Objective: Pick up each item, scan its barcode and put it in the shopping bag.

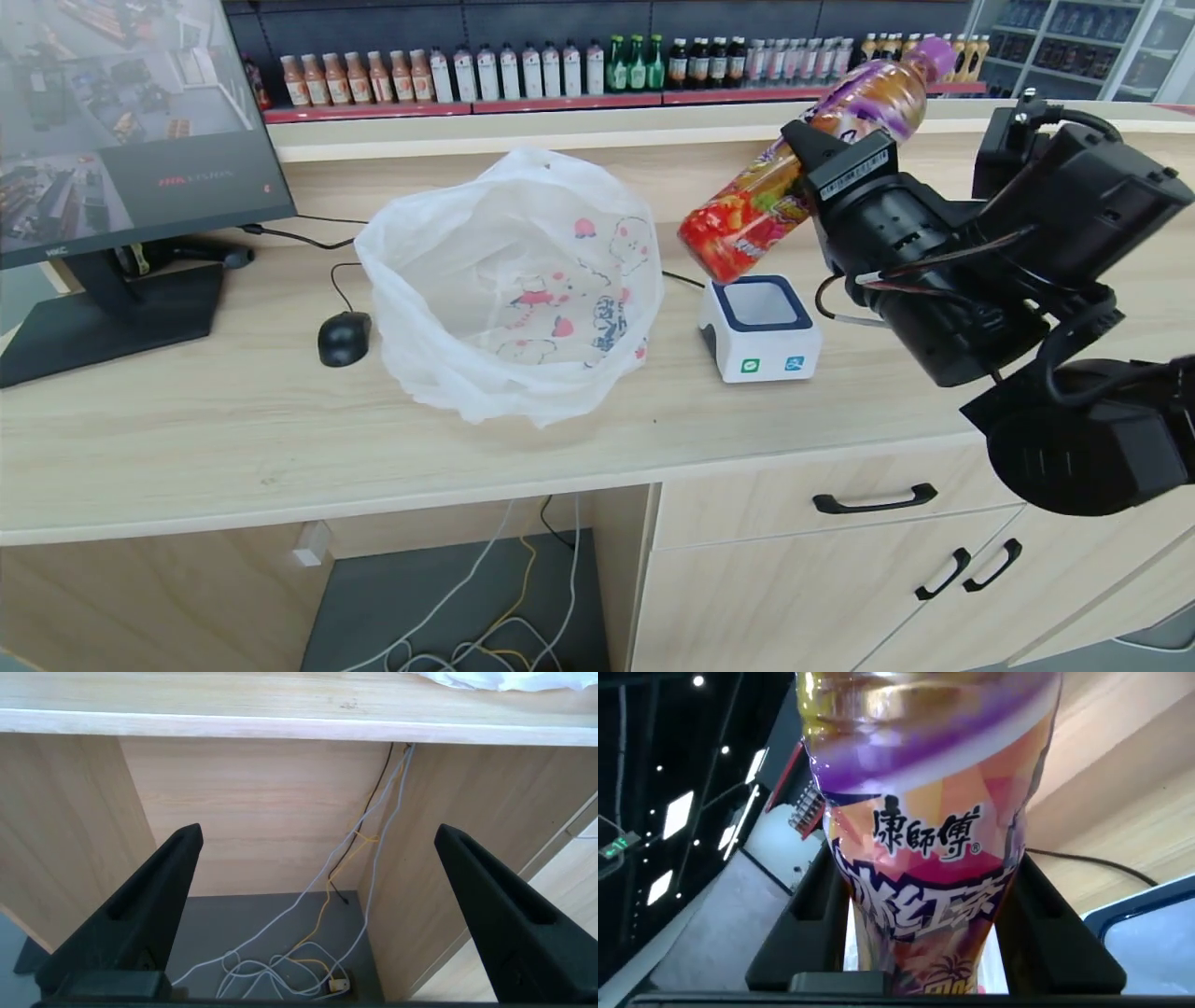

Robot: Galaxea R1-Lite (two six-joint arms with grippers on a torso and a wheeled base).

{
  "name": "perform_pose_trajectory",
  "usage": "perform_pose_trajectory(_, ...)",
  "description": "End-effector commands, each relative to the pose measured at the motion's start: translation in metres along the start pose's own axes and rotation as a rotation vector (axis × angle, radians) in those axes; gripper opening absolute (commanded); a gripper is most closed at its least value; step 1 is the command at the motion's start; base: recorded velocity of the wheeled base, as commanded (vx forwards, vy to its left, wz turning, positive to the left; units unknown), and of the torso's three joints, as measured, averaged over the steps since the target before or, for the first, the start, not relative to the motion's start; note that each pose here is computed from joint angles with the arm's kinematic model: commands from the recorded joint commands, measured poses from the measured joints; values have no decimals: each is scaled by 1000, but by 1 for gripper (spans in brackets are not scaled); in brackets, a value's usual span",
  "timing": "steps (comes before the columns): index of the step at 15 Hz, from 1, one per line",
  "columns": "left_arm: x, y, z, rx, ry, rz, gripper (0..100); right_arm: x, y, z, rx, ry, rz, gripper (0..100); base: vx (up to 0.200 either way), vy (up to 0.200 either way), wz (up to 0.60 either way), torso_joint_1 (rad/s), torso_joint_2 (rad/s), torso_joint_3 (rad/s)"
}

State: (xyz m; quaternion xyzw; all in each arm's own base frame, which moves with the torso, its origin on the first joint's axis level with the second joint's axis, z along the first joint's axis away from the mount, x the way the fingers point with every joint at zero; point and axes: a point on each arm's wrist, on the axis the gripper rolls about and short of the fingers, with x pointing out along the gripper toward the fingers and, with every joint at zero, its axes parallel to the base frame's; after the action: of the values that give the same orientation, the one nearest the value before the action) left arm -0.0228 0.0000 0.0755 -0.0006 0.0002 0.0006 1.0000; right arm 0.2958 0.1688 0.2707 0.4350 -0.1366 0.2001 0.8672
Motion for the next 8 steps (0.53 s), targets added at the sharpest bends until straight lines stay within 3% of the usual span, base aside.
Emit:
perform_pose_trajectory(1,0,0,0,0,0,0,100,8,-14,-3,8,-5,-29,0,0,0,0,0,0,0)
perform_pose_trajectory(3,0,0,0,0,0,0,100,14,-16,1,126,-26,-26,0,0,0,0,0,0,0)
perform_pose_trajectory(8,0,0,0,0,0,0,100,20,-37,-4,196,-29,-74,0,0,0,0,0,0,0)
